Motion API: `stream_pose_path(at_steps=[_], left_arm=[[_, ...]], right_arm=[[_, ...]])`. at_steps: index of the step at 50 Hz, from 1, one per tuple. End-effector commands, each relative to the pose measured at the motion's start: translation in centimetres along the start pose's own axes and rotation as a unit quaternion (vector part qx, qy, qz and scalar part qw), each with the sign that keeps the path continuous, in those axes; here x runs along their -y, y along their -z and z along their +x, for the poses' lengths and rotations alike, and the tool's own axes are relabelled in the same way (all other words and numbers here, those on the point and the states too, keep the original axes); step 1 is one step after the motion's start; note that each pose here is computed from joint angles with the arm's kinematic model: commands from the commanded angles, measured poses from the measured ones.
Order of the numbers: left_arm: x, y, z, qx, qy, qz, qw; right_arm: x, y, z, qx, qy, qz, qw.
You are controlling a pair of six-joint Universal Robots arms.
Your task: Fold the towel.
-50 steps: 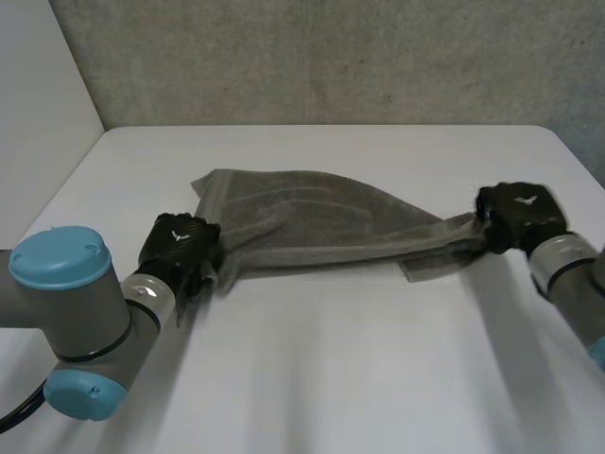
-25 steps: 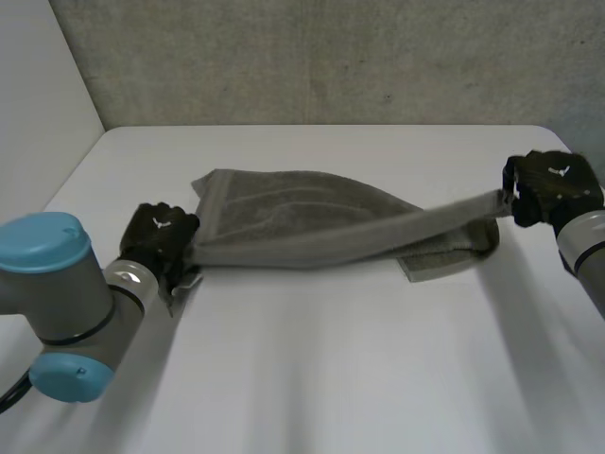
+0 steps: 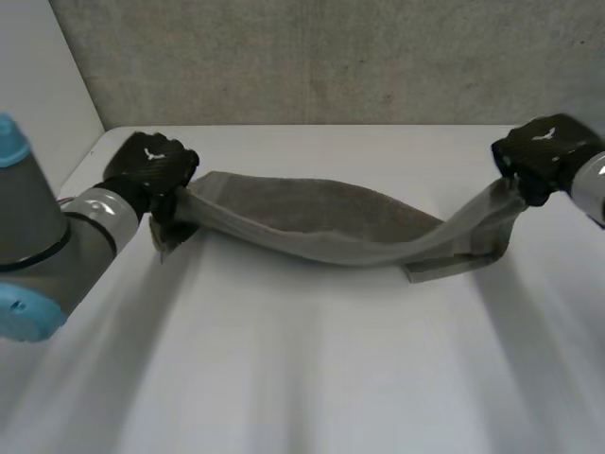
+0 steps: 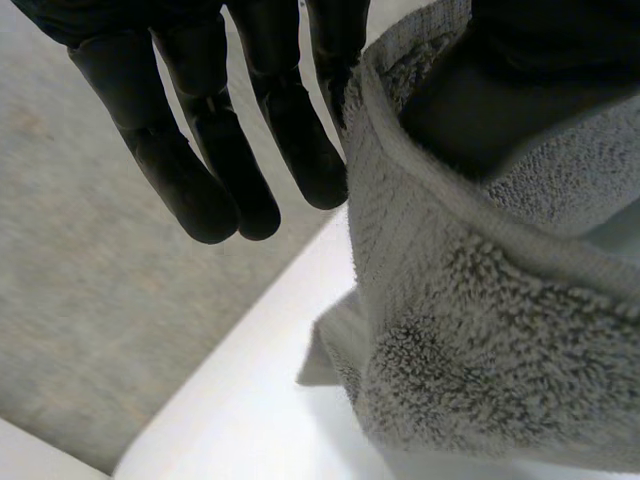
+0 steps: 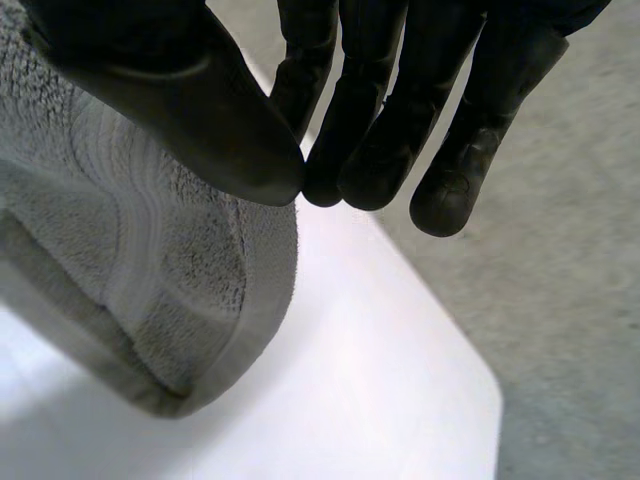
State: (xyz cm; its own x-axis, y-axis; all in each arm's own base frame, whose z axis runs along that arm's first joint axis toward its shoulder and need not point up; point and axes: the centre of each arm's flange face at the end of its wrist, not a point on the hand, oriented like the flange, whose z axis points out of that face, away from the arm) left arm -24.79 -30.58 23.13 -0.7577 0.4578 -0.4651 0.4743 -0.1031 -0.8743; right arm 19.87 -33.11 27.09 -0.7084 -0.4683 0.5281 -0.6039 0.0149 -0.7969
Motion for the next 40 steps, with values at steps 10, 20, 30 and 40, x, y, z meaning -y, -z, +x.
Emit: stream_pose_path(at_steps=[10,20,30,40], left_arm=[[1.9,-10.3,-2.8,0.102,-0.118,0.117,0.981],[10.0,-7.1,-8.4,0.144,0.117,0.358,0.915],[1.9,-6.4,-5.1,0.068,0.153,0.169,0.971],[-4.4,-2.0,-2.7,0.024,0.102,0.052,0.993]], right_arm=[[4.1,-9.1,-1.9,-0.094,0.072,0.126,0.985],[12.5,-3.3,2.7,-0.25,0.032,0.38,0.89],[5.9,-4.7,-2.5,-0.073,0.023,0.209,0.975],[2.2,-0.7,-3.6,-0.019,0.008,0.137,0.99]])
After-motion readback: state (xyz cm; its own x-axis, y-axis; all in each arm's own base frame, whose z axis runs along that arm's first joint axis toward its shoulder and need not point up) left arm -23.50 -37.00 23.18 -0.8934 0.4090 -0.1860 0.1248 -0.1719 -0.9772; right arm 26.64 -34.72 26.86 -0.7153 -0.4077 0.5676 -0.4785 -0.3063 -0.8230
